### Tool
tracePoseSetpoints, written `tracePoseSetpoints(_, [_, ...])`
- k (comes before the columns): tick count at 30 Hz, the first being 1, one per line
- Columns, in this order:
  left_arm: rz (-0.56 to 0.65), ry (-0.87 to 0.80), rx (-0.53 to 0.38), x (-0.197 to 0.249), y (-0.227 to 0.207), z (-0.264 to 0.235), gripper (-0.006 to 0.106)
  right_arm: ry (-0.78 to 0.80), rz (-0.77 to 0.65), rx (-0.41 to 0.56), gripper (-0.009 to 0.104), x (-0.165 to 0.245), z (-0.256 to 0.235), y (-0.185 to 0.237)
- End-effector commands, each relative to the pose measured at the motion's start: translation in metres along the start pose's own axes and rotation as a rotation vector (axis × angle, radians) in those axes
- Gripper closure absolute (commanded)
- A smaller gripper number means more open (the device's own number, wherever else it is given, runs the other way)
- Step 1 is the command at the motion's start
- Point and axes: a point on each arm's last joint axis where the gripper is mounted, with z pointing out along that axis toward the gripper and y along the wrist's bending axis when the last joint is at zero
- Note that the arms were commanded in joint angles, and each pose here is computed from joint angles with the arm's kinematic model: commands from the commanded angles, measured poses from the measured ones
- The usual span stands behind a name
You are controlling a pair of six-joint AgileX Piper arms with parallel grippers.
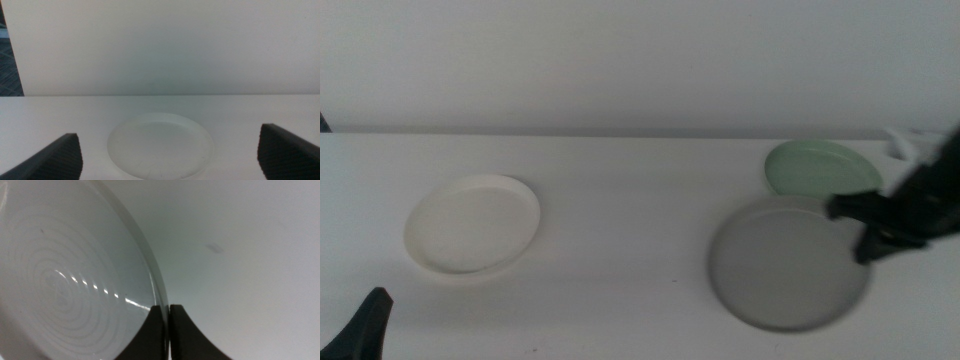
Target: Stack the three bowls on top of each other.
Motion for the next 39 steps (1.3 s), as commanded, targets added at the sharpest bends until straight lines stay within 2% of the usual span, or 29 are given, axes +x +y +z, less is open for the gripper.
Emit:
tracePoseSetpoints(1, [-0.002,-0.015,0.007,0.01,0.001,-0.001,0.007,-0.002,-0.022,-0.025,0.097,-0.021,0.009,0.017])
tracePoseSetpoints(6, [-0.002,-0.015,0.007,0.01,0.001,-0.001,0.007,-0.011,0.008,-0.105,0.097,-0.069,0.025,0.038])
tracePoseSetpoints(12, [-0.002,-0.015,0.007,0.01,0.001,-0.001,0.007,-0.04,0.007,-0.161,0.097,-0.105,0.042,0.055])
tracePoseSetpoints(22, [-0.002,-0.015,0.007,0.01,0.001,-0.001,0.007,0.029,-0.087,-0.149,0.097,-0.108,0.087,0.102])
tracePoseSetpoints(27, [-0.002,-0.015,0.007,0.01,0.001,-0.001,0.007,0.055,-0.085,-0.113,0.097,-0.106,0.107,0.103])
tracePoseSetpoints(36, [-0.002,-0.015,0.007,0.01,0.001,-0.001,0.007,0.012,-0.051,-0.075,0.097,-0.111,0.11,0.1])
tracePoseSetpoints(39, [-0.002,-0.015,0.007,0.01,0.001,-0.001,0.007,-0.005,-0.052,-0.079,0.092,-0.113,0.11,0.1])
